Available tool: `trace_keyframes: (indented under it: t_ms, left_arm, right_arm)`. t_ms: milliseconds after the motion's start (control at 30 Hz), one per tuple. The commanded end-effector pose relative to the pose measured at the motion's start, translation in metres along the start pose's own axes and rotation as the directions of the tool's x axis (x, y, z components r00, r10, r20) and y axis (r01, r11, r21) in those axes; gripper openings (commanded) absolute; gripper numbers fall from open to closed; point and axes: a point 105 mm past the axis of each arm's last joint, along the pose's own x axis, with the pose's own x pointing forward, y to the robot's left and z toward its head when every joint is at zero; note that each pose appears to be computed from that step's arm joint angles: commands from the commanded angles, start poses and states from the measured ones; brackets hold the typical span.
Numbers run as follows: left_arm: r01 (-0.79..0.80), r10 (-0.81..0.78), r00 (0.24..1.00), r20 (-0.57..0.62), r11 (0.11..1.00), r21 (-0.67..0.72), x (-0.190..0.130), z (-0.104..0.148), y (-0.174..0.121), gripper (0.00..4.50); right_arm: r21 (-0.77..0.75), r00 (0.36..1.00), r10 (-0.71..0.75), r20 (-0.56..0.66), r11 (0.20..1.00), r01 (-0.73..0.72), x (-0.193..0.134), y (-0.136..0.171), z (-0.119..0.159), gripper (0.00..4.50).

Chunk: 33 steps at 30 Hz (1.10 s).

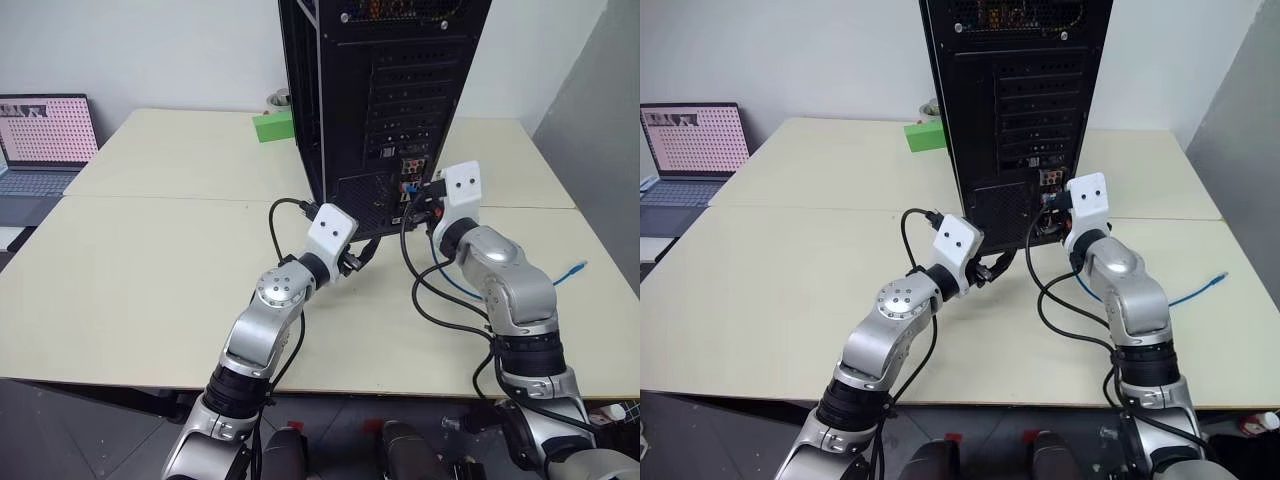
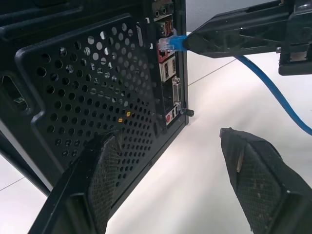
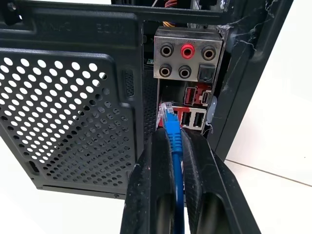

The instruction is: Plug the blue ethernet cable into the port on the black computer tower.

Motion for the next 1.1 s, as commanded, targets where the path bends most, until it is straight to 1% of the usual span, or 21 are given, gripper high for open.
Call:
trace_keyframes:
  t_ms: [33,333,867,1100]
  left_arm:
    - [-0.001,0.0,0.998,0.057,1.0,0.015,-0.0001,0.0171,-0.0013,3.41]
    - [-0.003,0.003,0.999,0.053,1.0,0.013,-0.0001,0.0162,-0.0011,3.41]
    - [-0.008,0.007,0.999,0.052,1.0,0.009,0.0001,0.0168,-0.0007,3.41]
    - [-0.013,0.012,0.999,0.052,1.0,0.01,0.0001,0.0172,0.0,3.41]
  right_arm:
    - [-0.022,0.998,-0.019,0.065,1.0,0.02,0.0019,-0.0023,0.0183,0.0]
    - [-0.033,0.998,-0.004,0.055,0.999,0.006,0.0008,0.0004,0.0159,0.0]
    - [-0.009,0.997,-0.059,0.045,0.998,0.059,0.0064,-0.0001,0.0088,0.0]
    - [0.01,0.996,-0.055,0.072,0.998,0.055,0.0068,0.0044,0.0161,0.0]
